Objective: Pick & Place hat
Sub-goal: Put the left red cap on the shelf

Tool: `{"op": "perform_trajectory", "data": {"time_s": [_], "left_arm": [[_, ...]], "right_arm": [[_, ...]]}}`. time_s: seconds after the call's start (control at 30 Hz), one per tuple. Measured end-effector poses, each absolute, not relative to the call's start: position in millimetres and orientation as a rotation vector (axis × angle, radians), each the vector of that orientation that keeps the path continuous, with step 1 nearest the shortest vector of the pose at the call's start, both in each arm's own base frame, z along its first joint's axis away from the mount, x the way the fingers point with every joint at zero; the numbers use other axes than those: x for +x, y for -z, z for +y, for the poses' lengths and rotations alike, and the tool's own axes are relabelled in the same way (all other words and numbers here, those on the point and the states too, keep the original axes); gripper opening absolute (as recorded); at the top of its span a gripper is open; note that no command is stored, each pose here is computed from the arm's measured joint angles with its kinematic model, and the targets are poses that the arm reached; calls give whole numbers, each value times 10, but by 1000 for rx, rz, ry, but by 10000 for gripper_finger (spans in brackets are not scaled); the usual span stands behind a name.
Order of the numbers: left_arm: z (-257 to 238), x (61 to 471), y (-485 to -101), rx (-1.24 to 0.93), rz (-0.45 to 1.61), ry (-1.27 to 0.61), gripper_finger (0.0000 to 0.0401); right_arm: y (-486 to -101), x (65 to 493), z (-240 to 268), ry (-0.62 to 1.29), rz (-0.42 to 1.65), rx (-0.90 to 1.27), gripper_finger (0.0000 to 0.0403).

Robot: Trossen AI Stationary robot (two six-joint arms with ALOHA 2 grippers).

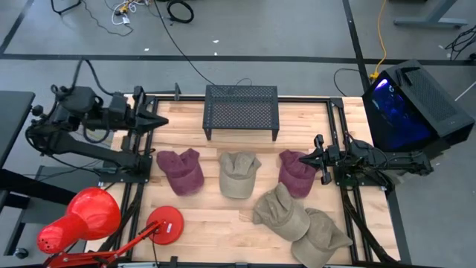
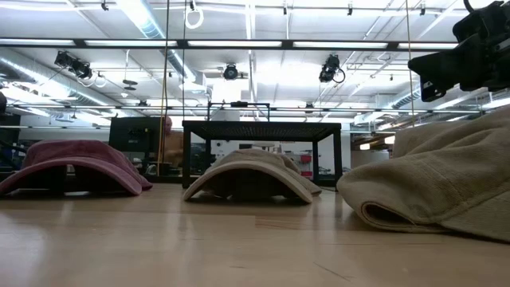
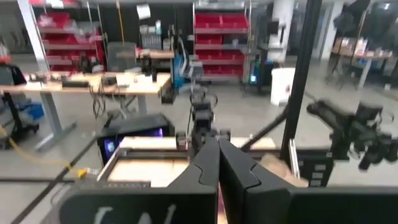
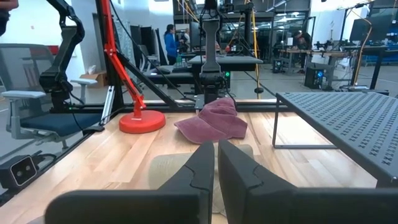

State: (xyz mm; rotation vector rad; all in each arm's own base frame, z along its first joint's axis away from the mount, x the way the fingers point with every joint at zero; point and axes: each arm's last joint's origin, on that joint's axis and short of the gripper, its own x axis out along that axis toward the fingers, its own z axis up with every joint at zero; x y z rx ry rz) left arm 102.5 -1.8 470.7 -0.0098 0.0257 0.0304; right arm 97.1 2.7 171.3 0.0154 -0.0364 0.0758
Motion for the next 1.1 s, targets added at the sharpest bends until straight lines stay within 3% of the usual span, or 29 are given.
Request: {"op": "perform_trajectory", "data": {"time_s": [0.67,1.1], "left_arm": [[-16,1145,-4463,56,281,-44,3],[-26,1176,-4311,208,446,23,3]], "right_arm": [[-1713,970,27,-76,-37,15,27],[-1713,970,27,-76,-37,15,27]]}}
